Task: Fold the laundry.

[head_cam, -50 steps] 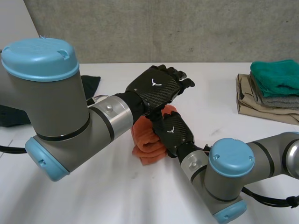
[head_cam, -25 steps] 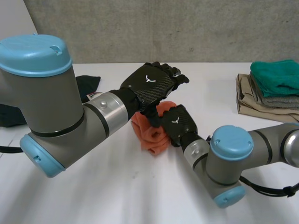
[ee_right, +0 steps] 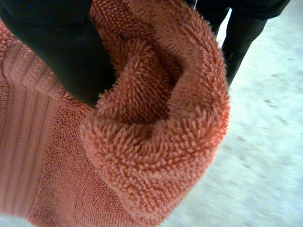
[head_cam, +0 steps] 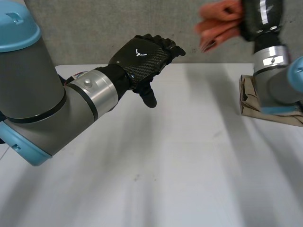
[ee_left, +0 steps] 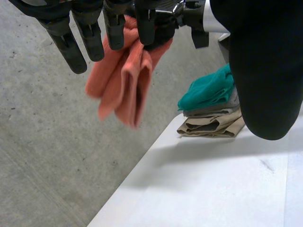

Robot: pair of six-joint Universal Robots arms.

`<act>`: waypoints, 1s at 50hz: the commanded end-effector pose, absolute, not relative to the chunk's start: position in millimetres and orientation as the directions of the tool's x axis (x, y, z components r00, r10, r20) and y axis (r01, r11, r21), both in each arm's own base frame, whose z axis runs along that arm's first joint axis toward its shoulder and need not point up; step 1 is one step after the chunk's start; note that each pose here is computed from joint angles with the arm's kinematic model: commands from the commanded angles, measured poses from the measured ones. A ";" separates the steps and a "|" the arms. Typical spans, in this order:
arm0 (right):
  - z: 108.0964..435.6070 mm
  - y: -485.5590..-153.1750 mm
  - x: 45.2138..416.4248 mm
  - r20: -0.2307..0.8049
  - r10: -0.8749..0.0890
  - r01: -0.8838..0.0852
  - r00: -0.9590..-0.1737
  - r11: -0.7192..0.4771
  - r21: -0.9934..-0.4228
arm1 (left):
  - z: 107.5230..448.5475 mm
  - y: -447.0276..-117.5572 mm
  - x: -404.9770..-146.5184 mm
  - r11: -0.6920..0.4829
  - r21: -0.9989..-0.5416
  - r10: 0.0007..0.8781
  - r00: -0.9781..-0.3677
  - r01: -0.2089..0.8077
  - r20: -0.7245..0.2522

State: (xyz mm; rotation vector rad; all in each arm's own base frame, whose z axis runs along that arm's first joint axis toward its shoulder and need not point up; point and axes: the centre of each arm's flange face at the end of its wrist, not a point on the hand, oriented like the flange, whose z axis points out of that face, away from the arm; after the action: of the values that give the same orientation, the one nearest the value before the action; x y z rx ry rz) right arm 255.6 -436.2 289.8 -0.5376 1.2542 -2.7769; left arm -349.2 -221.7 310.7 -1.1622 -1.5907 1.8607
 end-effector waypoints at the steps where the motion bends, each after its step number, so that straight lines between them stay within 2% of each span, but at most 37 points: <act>1: 278.8 -501.0 170.0 0.303 -0.053 -0.192 -0.952 -0.667 -0.720 | 310.1 -221.8 -349.4 -0.249 -0.949 0.769 -0.557 0.193 -0.315; 3: 267.5 -511.4 155.3 0.319 -0.054 -0.207 -0.946 -0.656 -0.726 | 310.1 -221.3 -349.7 -0.249 -0.949 0.769 -0.556 0.193 -0.315; 7: 218.4 -535.0 110.4 0.368 -0.067 -0.261 -0.927 -0.589 -0.765 | 308.2 -220.7 -350.0 -0.244 -0.950 0.772 -0.554 0.196 -0.313; 10: 190.7 -541.5 85.3 0.385 -0.081 -0.284 -0.919 -0.541 -0.792 | 304.1 -220.3 -350.4 -0.234 -0.951 0.776 -0.550 0.201 -0.307; 11: 171.1 -543.2 71.9 0.390 -0.099 -0.291 -0.915 -0.507 -0.811 | 302.1 -220.5 -350.5 -0.229 -0.952 0.778 -0.549 0.205 -0.305; 15: 128.9 -537.7 56.5 0.399 -0.185 -0.296 -0.898 -0.417 -0.859 | 296.8 -221.0 -350.8 -0.217 -0.953 0.781 -0.548 0.213 -0.300; 19: 117.0 -529.6 55.5 0.393 -0.239 -0.287 -0.888 -0.380 -0.879 | 291.9 -220.2 -349.7 -0.204 -0.953 0.785 -0.545 0.223 -0.295; 22: 122.4 -526.6 50.9 0.389 -0.234 -0.289 -0.891 -0.370 -0.883 | 290.4 -220.2 -349.6 -0.200 -0.954 0.786 -0.544 0.225 -0.293; 33: 181.3 -505.3 47.8 0.383 -0.177 -0.293 -0.907 -0.389 -0.873 | 296.6 -216.4 -349.8 -0.214 -0.953 0.785 -0.542 0.215 -0.299; 37: 199.6 -493.0 39.3 0.355 -0.134 -0.293 -0.925 -0.342 -0.893 | 297.9 -213.7 -350.6 -0.215 -0.954 0.788 -0.540 0.210 -0.297; 45: 217.9 -458.2 0.2 0.291 -0.066 -0.278 -0.955 -0.157 -0.948 | 308.6 -201.3 -352.3 -0.229 -0.956 0.798 -0.528 0.181 -0.291; 49: 239.0 -441.3 -32.1 0.260 0.062 -0.263 -0.964 -0.057 -0.963 | 318.3 -196.8 -350.4 -0.229 -0.962 0.799 -0.535 0.151 -0.275; 50: 248.7 -435.4 -45.0 0.264 0.130 -0.270 -0.956 -0.029 -0.962 | 322.3 -195.4 -349.5 -0.229 -0.964 0.800 -0.537 0.138 -0.267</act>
State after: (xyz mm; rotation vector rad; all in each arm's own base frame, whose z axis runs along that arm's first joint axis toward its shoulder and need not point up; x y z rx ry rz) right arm -2.6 -459.0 220.9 -0.4201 2.1302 -2.4811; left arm -352.0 -202.0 308.3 -1.1659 -1.5815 1.8073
